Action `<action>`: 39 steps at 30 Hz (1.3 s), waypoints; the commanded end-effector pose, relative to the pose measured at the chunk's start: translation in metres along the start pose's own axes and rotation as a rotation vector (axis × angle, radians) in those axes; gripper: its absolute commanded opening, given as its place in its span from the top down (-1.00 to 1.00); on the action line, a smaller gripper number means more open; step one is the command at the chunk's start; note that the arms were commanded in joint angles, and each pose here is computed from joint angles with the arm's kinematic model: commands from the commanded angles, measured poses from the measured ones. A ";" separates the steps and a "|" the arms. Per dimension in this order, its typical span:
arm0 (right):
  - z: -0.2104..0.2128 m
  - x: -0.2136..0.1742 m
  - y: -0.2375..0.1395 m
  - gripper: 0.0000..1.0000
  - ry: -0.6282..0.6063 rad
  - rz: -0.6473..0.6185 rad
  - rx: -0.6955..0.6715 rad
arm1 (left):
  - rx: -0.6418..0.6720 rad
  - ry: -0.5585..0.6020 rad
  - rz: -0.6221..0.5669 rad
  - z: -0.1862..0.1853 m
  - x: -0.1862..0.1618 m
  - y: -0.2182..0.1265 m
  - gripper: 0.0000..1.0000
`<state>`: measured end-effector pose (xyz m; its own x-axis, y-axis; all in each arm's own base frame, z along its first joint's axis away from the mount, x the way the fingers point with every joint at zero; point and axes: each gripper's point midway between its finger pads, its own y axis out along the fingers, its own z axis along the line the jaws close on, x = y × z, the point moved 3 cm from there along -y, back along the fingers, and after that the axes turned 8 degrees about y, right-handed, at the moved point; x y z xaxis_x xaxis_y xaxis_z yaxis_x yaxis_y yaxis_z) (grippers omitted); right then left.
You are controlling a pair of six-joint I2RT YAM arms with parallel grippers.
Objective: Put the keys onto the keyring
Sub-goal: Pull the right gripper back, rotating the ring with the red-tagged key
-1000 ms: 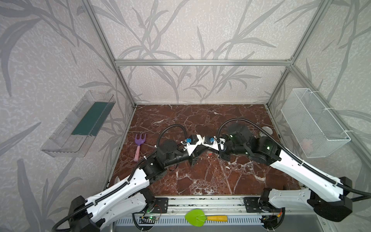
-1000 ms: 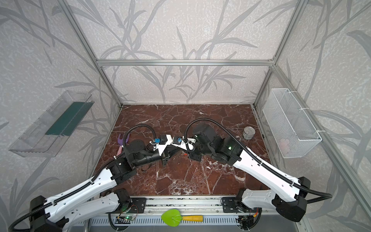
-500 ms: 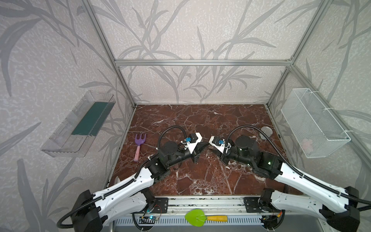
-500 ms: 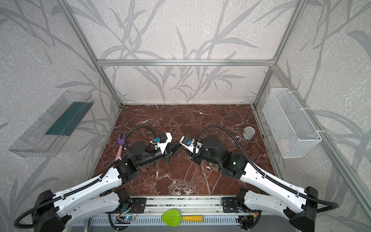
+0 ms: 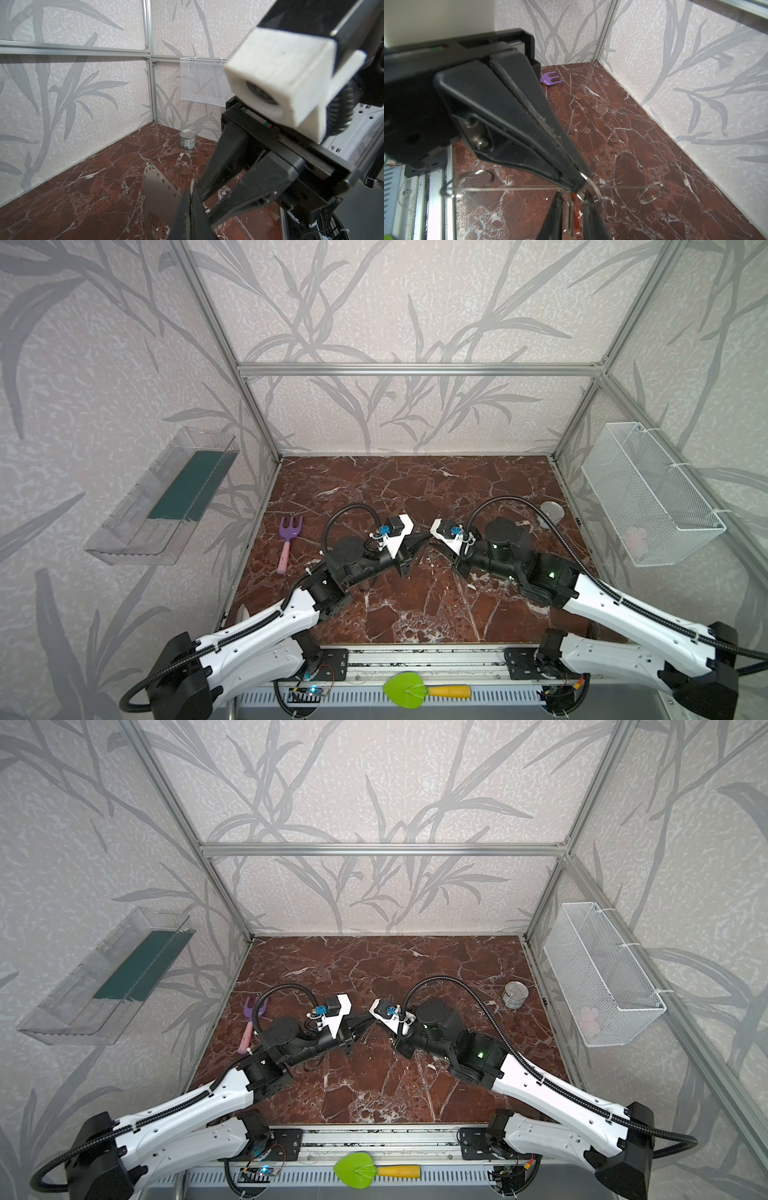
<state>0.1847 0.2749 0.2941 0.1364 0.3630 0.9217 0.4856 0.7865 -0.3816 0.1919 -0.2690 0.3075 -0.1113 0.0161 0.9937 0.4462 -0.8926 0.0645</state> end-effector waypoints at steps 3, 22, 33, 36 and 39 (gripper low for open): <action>0.034 0.001 0.004 0.55 -0.045 -0.014 0.217 | 0.002 0.006 -0.091 0.000 0.020 -0.004 1.00; 0.013 -0.002 -0.007 0.57 -0.006 -0.057 0.141 | -0.007 -0.004 -0.122 -0.005 0.019 -0.015 1.00; 0.012 -0.001 -0.005 0.54 0.011 -0.055 0.152 | -0.008 -0.005 -0.122 -0.005 0.017 -0.015 1.00; 0.012 -0.003 -0.005 0.37 0.019 -0.047 0.154 | 0.001 -0.004 -0.127 -0.004 0.019 -0.016 1.00; 0.010 -0.007 -0.007 0.25 0.029 -0.049 0.138 | 0.020 -0.005 -0.130 -0.001 0.021 -0.017 1.00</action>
<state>0.1724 0.2750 0.2882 0.1333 0.3342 0.9330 0.3611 0.8603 -0.3597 0.1834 -0.2600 0.3113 -0.1334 0.0783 0.9880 0.4394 -0.8889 0.1298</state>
